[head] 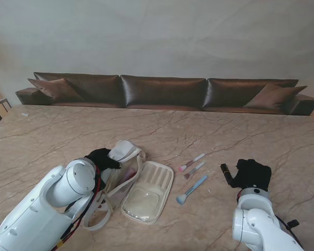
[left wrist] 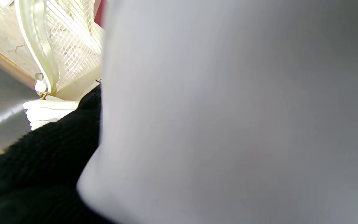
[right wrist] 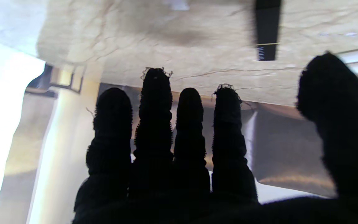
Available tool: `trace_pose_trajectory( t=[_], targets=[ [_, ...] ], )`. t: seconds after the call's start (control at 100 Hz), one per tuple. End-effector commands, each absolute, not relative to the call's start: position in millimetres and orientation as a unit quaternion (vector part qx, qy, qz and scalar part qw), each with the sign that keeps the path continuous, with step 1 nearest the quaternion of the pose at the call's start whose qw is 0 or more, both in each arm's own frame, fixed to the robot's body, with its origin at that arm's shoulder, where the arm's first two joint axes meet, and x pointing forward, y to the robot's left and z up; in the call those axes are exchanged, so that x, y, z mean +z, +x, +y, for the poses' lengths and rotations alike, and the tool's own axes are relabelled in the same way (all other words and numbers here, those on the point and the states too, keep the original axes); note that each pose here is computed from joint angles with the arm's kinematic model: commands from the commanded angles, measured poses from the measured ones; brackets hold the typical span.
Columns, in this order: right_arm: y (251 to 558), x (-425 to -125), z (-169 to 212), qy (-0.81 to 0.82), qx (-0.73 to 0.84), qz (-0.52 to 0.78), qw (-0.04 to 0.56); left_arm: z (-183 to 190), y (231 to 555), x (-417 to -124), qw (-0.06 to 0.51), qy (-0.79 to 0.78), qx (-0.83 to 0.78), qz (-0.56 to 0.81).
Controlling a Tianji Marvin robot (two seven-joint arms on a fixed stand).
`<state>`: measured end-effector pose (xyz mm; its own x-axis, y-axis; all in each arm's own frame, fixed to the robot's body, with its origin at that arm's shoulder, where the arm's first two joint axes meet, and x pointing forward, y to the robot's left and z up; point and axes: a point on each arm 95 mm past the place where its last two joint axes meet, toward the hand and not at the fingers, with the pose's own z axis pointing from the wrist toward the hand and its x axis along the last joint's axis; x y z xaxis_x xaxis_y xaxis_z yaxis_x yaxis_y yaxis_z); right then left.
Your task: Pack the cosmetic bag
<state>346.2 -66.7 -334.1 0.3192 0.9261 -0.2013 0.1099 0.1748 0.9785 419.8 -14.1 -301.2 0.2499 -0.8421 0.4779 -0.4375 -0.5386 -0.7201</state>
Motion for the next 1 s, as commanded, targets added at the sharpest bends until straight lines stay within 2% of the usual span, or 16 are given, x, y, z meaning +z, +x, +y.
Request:
trace_pose_trajectory(
  t=[0.0, 0.28, 0.75, 0.99],
  targets=[
    [344, -337, -71, 0.553, 0.331, 0.471, 0.603, -15, 416, -308, 0.222, -0.761, -0.437, 0.425],
    [350, -350, -77, 0.591, 0.268, 0.469, 0.599, -16, 417, -309, 0.22, -0.761, -0.434, 0.429],
    [391, -347, -75, 0.635, 0.247, 0.472, 0.56, -20, 422, -304, 0.22, -0.753, -0.438, 0.439],
    [403, -360, -72, 0.644, 0.231, 0.482, 0.547, -20, 423, -303, 0.222, -0.75, -0.436, 0.445]
  ],
)
